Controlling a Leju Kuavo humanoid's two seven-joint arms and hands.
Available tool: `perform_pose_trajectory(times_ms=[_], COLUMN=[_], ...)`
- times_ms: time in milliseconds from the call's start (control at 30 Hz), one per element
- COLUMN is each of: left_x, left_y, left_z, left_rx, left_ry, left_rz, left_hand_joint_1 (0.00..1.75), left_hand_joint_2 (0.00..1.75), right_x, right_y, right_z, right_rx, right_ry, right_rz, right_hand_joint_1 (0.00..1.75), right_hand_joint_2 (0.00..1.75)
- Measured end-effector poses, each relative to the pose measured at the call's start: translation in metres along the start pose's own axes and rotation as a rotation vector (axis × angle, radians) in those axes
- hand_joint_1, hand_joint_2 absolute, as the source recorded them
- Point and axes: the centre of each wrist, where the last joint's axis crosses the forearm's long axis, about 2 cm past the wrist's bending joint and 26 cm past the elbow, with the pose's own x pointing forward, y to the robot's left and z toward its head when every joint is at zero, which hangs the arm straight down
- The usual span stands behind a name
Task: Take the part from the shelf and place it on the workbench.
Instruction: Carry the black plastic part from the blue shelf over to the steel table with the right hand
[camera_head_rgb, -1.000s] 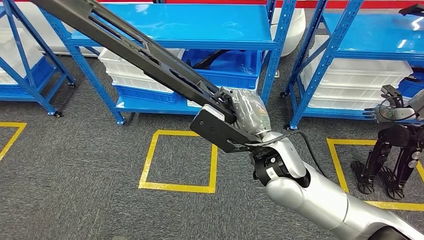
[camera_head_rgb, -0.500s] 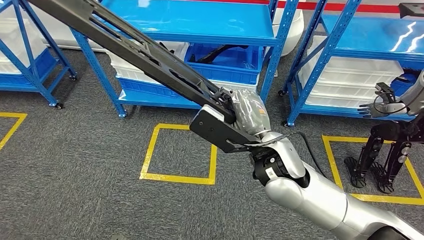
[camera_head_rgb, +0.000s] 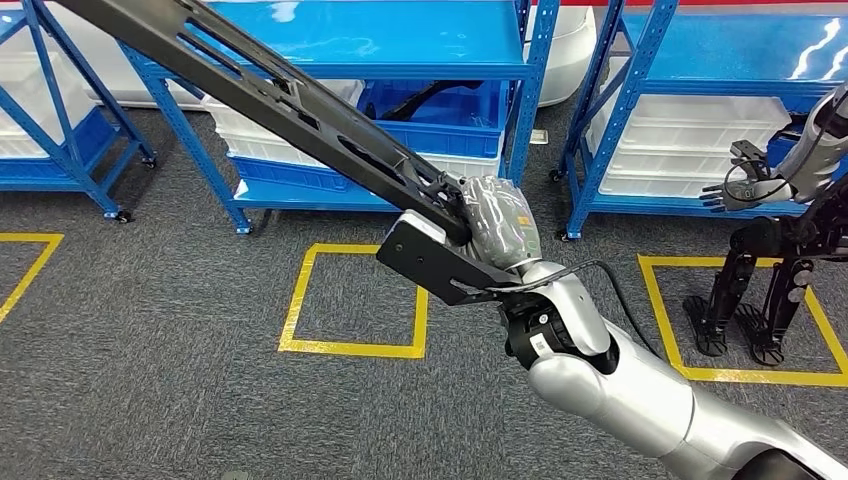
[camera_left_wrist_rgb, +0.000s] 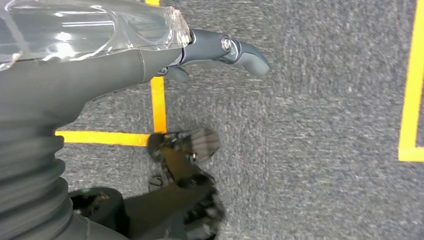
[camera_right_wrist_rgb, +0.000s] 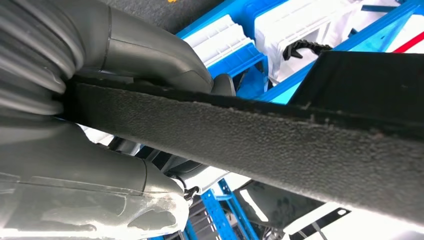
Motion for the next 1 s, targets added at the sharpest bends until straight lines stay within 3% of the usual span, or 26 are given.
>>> perform_pose_trajectory(times_ms=[600, 1000], left_x=[-0.001, -0.002], left_y=[0.002, 0.003], left_z=[0.000, 0.000], left_rx=[0.003, 0.004], left_ry=[0.001, -0.004], left_rz=[-0.001, -0.003], left_hand_joint_1=[0.00, 0.00], left_hand_joint_2=[1.75, 1.75], right_x=[0.005, 0.028], right_y=[0.004, -0.011], right_z=[0.003, 0.006], right_rx=[0.016, -0.005], right_ry=[-0.024, -0.115], right_rz=[0.091, 0.124], right_hand_joint_1=[1.75, 1.75], right_hand_joint_2=[1.75, 1.75])
